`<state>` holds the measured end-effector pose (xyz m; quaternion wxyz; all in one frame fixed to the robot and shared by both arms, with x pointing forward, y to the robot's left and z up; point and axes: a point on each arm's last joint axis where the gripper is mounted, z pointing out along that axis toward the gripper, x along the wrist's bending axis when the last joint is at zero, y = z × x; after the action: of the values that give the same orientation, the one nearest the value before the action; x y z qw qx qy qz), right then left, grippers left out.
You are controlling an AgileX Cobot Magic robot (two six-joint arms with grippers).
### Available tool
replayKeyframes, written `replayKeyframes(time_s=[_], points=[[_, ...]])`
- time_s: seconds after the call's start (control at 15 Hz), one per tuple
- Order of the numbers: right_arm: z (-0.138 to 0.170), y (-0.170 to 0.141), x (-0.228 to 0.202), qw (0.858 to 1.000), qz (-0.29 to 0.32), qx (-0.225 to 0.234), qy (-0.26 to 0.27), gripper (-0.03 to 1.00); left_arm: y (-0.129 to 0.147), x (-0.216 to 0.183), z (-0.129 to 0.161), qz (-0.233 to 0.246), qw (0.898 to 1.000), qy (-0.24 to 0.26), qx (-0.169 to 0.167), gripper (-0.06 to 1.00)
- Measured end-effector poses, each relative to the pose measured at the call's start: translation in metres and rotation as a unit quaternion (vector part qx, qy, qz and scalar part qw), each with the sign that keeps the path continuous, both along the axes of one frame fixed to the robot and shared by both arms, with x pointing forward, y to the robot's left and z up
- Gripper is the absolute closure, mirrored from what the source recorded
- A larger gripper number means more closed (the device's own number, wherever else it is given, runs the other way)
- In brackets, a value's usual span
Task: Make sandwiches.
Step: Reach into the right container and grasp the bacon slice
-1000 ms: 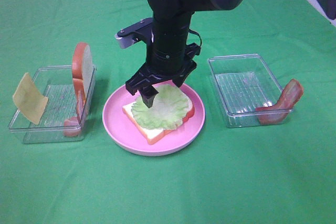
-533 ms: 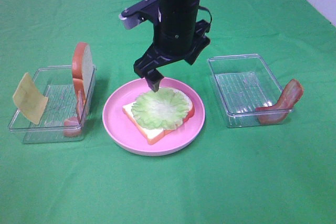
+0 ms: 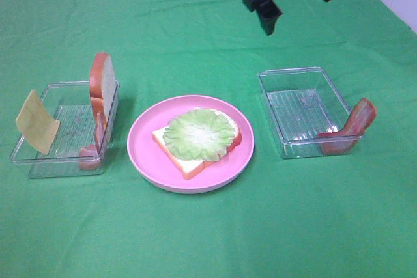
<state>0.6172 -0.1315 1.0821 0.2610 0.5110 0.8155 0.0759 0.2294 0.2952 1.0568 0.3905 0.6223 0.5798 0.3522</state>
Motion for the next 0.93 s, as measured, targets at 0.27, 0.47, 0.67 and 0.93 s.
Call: replayKeyframes(time_s=[0.27, 0.47, 0.67, 0.93], points=[[0.002, -0.100, 0.019, 0.988, -0.140, 0.045, 0.051, 0.01, 0.000, 0.000, 0.000, 0.000, 1.000, 0.000, 0.000, -0.05], [0.000, -0.135, 0.023, 0.979, -0.169, 0.090, 0.070, 0.01, 0.000, 0.000, 0.000, 0.000, 1.000, 0.000, 0.000, -0.05], [-0.002, -0.149, 0.023, 0.974, -0.181, 0.112, 0.078, 0.01, 0.000, 0.000, 0.000, 0.000, 1.000, 0.000, 0.000, -0.05], [-0.043, -0.146, 0.009, 0.964, -0.185, 0.111, 0.154, 0.01, 0.000, 0.000, 0.000, 0.000, 1.000, 0.000, 0.000, -0.05]])
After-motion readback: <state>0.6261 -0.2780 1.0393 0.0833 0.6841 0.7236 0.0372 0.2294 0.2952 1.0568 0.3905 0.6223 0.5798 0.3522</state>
